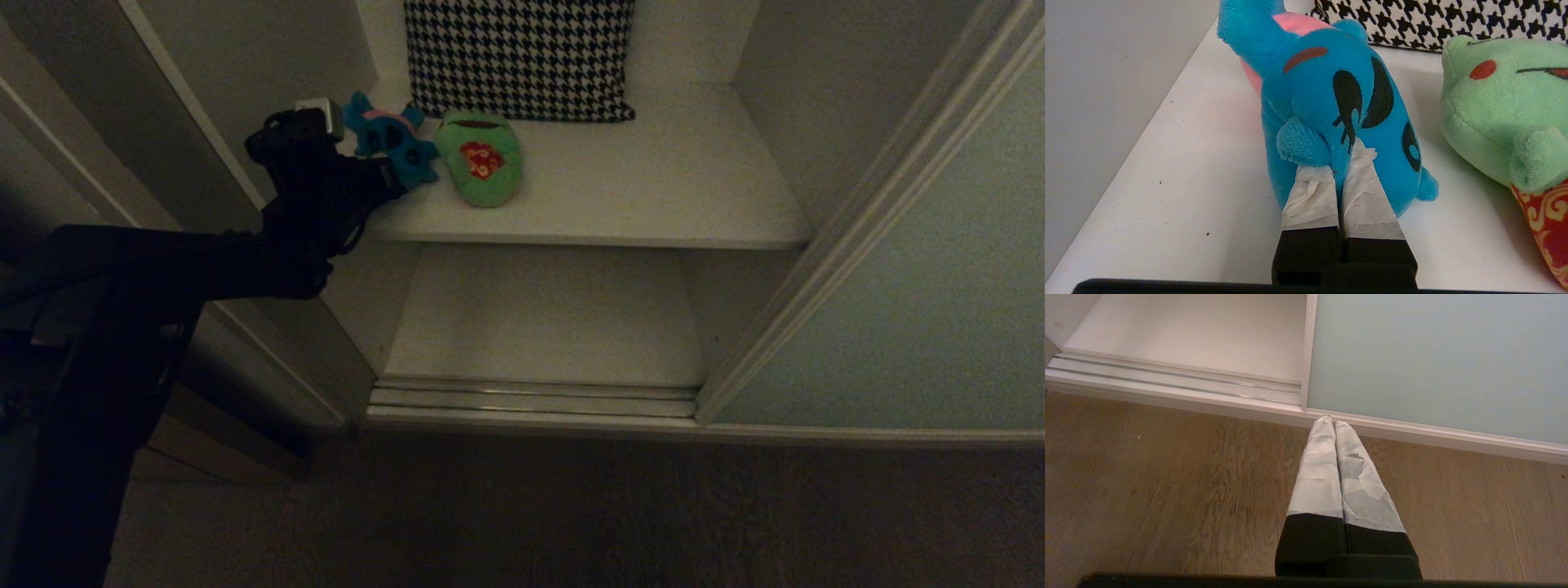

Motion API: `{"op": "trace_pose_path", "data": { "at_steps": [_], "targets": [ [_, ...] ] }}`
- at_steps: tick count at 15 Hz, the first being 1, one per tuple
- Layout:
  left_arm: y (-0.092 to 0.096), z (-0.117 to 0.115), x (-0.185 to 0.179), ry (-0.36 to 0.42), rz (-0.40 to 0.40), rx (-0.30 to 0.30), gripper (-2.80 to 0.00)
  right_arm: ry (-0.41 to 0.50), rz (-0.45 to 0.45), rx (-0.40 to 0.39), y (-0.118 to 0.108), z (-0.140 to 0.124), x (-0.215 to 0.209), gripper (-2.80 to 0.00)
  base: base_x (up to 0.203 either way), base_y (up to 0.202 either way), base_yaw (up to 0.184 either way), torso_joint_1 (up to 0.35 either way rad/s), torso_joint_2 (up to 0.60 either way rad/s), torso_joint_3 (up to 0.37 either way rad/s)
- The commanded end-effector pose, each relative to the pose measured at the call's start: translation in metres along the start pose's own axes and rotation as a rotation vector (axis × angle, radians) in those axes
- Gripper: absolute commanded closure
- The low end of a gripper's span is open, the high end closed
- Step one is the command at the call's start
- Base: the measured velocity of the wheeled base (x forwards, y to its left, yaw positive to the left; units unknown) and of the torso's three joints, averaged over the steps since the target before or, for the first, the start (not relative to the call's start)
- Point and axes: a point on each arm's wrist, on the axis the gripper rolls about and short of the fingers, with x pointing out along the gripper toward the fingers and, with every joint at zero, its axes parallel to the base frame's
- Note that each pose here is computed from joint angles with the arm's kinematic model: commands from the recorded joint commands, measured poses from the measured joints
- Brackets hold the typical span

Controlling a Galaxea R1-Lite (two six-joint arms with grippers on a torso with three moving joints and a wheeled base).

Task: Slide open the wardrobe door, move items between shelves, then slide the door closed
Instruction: Place the blue doll on the lower shelf

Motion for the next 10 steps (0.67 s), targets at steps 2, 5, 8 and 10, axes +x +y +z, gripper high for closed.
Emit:
{"op": "trace_pose_path", "data": {
  "at_steps": [2, 5, 8, 10],
  "targets": [
    [-0.001, 0.005, -0.001, -0.009, -0.002, -0.002, 0.0, 0.0, 0.001, -0.001, 0.0, 0.0, 0.0, 0.0, 0.0, 0.0, 0.0, 0.0, 0.0, 0.0],
    [-0.002, 0.007, -0.001, -0.016, -0.001, -0.004, 0.0, 0.0, 0.001, -0.001, 0.0, 0.0, 0.0, 0.0, 0.0, 0.0, 0.0, 0.0, 0.0, 0.0],
    [-0.005, 0.022, -0.005, -0.04, -0.009, -0.012, 0.0, 0.0, 0.001, -0.001, 0.0, 0.0, 0.0, 0.0, 0.0, 0.0, 0.0, 0.0, 0.0, 0.0],
    [-0.01, 0.034, -0.008, -0.058, -0.017, -0.019, 0.0, 0.0, 0.001, -0.001, 0.0, 0.0, 0.0, 0.0, 0.0, 0.0, 0.0, 0.0, 0.0, 0.0]
  ]
}}
